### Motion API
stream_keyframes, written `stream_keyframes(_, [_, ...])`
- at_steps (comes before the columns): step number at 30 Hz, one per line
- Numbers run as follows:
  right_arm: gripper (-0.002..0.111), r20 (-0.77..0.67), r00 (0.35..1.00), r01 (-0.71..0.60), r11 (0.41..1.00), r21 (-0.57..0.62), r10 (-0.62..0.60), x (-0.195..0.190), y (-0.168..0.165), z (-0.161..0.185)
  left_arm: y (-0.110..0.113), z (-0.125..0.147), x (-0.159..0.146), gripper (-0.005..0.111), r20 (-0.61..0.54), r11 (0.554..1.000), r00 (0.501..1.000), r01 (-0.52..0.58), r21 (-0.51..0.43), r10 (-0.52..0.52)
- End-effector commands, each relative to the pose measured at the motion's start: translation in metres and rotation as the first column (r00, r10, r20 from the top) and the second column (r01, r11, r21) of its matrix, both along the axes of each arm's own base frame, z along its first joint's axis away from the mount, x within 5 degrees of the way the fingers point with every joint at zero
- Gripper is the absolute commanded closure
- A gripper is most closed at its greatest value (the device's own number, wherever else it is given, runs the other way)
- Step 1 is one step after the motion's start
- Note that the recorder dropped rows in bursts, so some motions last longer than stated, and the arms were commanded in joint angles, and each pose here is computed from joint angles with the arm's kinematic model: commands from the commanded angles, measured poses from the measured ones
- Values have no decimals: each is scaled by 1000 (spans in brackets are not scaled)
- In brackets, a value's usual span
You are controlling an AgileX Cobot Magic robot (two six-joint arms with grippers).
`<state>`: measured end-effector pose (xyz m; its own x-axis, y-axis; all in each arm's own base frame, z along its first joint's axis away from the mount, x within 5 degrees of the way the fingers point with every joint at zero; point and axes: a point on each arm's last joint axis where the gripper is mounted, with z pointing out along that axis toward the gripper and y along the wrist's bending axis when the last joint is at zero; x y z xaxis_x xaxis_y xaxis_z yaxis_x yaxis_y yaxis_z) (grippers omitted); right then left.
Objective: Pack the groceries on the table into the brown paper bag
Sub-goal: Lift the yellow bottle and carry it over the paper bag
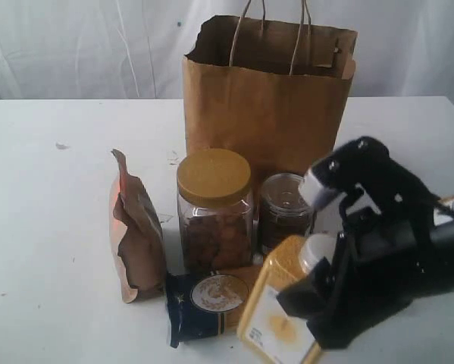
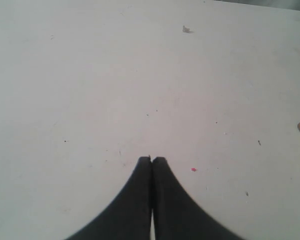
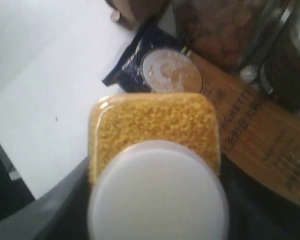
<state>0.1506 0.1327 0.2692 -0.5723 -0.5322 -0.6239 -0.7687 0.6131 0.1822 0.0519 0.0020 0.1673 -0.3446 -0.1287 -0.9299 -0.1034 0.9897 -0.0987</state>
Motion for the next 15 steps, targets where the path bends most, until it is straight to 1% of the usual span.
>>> stream_keyframes(1, [108, 56, 997, 41, 992, 121, -49, 7, 7, 44, 0, -1, 0, 107, 3, 1000, 1000, 3, 1, -3])
stream_keyframes(5, [108, 82, 996, 4, 982, 187, -20, 5, 11, 99, 0, -1, 0, 107, 3, 1000, 1000, 3, 1, -3])
stream_keyframes(7, [108, 165, 985, 8, 980, 200, -42, 7, 9, 126, 0, -1, 0, 107, 3, 1000, 1000, 3, 1, -3])
stream_keyframes(9, [108, 301, 946, 70, 983, 169, -119, 14, -1, 153, 0, -1, 0, 107, 3, 1000, 1000, 3, 1, -3])
stream_keyframes(10, [108, 377, 906, 142, 977, 158, -193, 19, -9, 167, 0, -1, 0, 107, 3, 1000, 1000, 3, 1, -3])
stream_keyframes(11, [108, 419, 877, 188, 970, 157, -237, 22, -13, 174, 0, -1, 0, 107, 3, 1000, 1000, 3, 1, -3])
stream_keyframes(12, [108, 485, 816, 266, 949, 167, -314, 27, -22, 186, 0, -1, 0, 107, 3, 1000, 1000, 3, 1, -3])
stream_keyframes(13, [108, 517, 780, 306, 935, 177, -353, 30, -26, 190, 0, -1, 0, 107, 3, 1000, 1000, 3, 1, -3])
stream_keyframes(14, [108, 583, 694, 374, 904, 208, -422, 35, -33, 198, 0, -1, 0, 107, 3, 1000, 1000, 3, 1, -3])
stream_keyframes(15, [108, 611, 651, 399, 887, 231, -452, 38, -36, 202, 0, -1, 0, 107, 3, 1000, 1000, 3, 1, -3])
